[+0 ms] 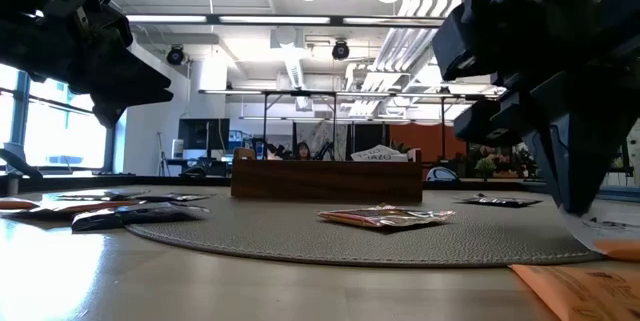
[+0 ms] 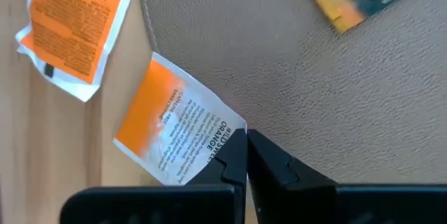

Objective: Pick & Place Tea
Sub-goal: Put the white tea bag into the right section of the wooden organizer

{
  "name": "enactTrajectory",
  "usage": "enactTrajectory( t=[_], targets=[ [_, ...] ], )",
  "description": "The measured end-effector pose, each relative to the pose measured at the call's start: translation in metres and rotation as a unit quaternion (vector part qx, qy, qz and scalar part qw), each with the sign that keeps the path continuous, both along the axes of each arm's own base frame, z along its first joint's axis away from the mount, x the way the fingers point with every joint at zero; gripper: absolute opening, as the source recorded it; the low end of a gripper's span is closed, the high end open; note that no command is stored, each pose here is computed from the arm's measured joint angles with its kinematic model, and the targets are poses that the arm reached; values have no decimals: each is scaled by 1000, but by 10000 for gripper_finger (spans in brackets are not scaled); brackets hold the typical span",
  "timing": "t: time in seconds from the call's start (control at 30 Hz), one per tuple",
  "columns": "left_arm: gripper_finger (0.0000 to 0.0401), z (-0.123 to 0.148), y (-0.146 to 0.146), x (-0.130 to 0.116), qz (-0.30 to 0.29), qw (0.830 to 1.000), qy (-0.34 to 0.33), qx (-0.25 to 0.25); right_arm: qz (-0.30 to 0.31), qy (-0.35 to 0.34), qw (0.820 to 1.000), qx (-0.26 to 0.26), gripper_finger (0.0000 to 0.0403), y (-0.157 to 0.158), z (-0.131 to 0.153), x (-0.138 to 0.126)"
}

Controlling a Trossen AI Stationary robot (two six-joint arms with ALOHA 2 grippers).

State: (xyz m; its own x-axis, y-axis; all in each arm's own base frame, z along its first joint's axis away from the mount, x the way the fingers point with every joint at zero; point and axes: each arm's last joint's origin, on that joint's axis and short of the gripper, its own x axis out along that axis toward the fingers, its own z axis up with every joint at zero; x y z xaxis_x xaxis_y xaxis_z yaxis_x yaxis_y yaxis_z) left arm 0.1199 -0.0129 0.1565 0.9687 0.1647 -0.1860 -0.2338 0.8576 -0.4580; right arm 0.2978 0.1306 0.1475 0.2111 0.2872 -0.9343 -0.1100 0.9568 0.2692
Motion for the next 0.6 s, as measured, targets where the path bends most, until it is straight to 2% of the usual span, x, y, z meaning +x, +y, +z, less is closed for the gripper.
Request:
enactTrajectory(
  t=[0.2, 0.27, 0.37, 0.47, 0.6],
  targets=[
    [112, 0, 0, 0, 5, 1000, 0, 1, -30, -65, 997, -37, 3, -13, 20, 5],
    [112, 0, 0, 0, 5, 1000, -1, 1, -48, -89, 993, -63, 5, -19, 28, 5],
    [112, 0, 0, 0, 5, 1000, -1, 1, -38, -131, 984, -115, 3, -28, 40, 5],
    [112, 0, 0, 0, 5, 1000, -1, 1, -13, -168, 967, -190, 3, -39, 50, 6],
    [112, 0, 1, 0, 12, 1000, -1, 2, 7, -211, 926, -313, 2, -58, 62, 12]
  ],
)
